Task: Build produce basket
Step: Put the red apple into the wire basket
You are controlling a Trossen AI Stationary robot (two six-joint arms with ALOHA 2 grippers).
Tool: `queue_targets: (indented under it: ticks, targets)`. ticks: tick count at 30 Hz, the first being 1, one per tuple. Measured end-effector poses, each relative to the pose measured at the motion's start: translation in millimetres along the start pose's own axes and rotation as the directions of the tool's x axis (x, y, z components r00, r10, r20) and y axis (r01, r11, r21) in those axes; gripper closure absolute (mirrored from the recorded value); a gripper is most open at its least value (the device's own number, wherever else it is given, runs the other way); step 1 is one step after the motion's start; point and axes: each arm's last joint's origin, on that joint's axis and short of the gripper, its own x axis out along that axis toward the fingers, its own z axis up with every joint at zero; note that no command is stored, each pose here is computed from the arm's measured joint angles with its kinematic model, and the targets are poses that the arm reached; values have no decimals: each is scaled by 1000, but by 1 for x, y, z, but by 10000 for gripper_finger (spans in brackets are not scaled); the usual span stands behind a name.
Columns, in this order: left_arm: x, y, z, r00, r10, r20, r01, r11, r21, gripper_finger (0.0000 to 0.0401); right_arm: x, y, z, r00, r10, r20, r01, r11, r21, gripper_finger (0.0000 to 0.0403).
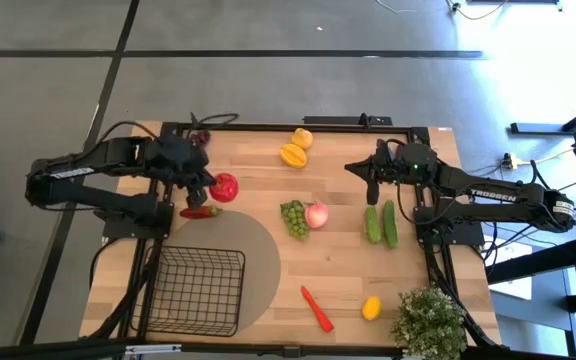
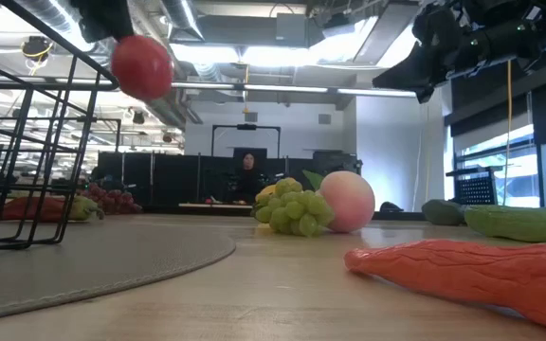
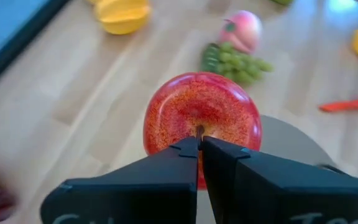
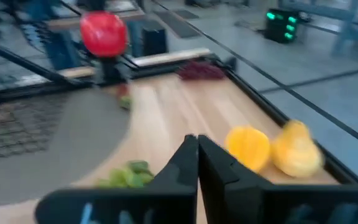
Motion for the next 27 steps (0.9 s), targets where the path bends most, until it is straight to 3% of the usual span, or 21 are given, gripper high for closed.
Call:
queue_targets:
  ticks: [6, 10, 14, 21, 27]
  targets:
    - [-3, -18, -7, 994, -109, -28, 110, 993, 34, 401, -2, 8, 13, 962, 248, 117, -242, 968, -62, 402]
    - [-5, -28, -10, 985, -170, -35, 172, 983, 62, 401, -4, 12, 22, 921, 335, 201, -296, 933, -203, 402]
    - [-9, -39, -13, 970, -243, -29, 244, 966, 80, 401, -5, 16, 38, 941, 284, 185, -237, 941, -242, 402]
    - [-14, -55, -21, 946, -319, -62, 325, 934, 146, 401, -11, 26, 88, 987, 157, -16, -156, 956, -249, 402]
    - [-21, -69, -28, 911, -405, -82, 413, 888, 202, 401, -2, 32, 124, 978, 152, -141, -181, 956, -229, 402]
